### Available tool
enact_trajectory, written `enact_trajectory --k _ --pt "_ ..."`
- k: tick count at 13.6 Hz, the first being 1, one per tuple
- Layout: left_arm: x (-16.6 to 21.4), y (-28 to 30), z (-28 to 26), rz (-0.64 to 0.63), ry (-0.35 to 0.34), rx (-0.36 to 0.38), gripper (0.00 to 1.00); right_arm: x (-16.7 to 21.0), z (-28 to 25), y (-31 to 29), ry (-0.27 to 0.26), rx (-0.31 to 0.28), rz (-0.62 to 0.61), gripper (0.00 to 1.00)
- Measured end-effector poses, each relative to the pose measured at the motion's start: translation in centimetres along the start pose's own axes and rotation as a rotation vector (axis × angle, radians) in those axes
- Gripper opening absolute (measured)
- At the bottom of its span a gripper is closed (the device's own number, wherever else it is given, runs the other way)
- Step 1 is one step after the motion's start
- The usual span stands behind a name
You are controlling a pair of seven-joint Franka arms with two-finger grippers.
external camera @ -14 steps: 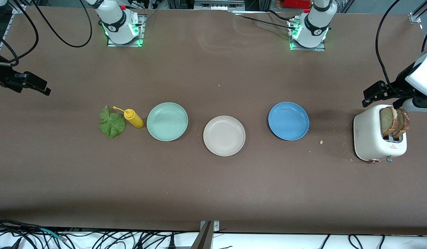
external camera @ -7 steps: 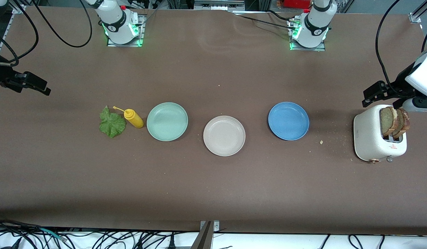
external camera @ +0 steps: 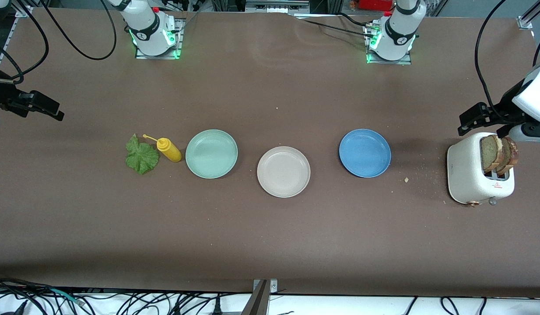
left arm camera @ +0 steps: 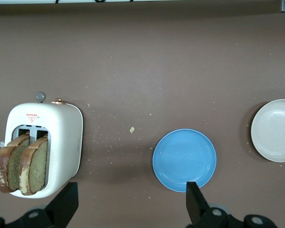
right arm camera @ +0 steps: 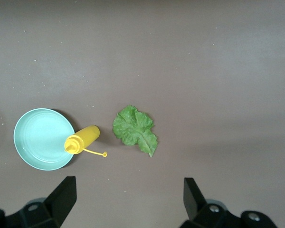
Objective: Make sandwich in beige plate with both arms
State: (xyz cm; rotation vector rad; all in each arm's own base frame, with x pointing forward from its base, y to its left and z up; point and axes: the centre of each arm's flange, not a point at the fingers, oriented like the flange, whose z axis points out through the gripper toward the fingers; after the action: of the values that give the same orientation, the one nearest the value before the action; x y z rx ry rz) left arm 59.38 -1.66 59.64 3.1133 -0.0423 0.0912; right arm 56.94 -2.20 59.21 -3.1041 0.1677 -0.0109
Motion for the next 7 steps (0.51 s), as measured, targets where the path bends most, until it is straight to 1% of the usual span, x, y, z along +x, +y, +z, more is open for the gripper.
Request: enact_trajectory --k 3,7 --pt "0.5 -1.6 1.6 -0.018 -0.023 0.002 1.00 0.0 0.0 0.0 0.000 0.000 0.000 1.00" --pt "1.1 -4.6 4.4 0.007 -0.039 0.005 1.00 0.0 0.0 0.0 -0.001 0.000 0.000 1.00"
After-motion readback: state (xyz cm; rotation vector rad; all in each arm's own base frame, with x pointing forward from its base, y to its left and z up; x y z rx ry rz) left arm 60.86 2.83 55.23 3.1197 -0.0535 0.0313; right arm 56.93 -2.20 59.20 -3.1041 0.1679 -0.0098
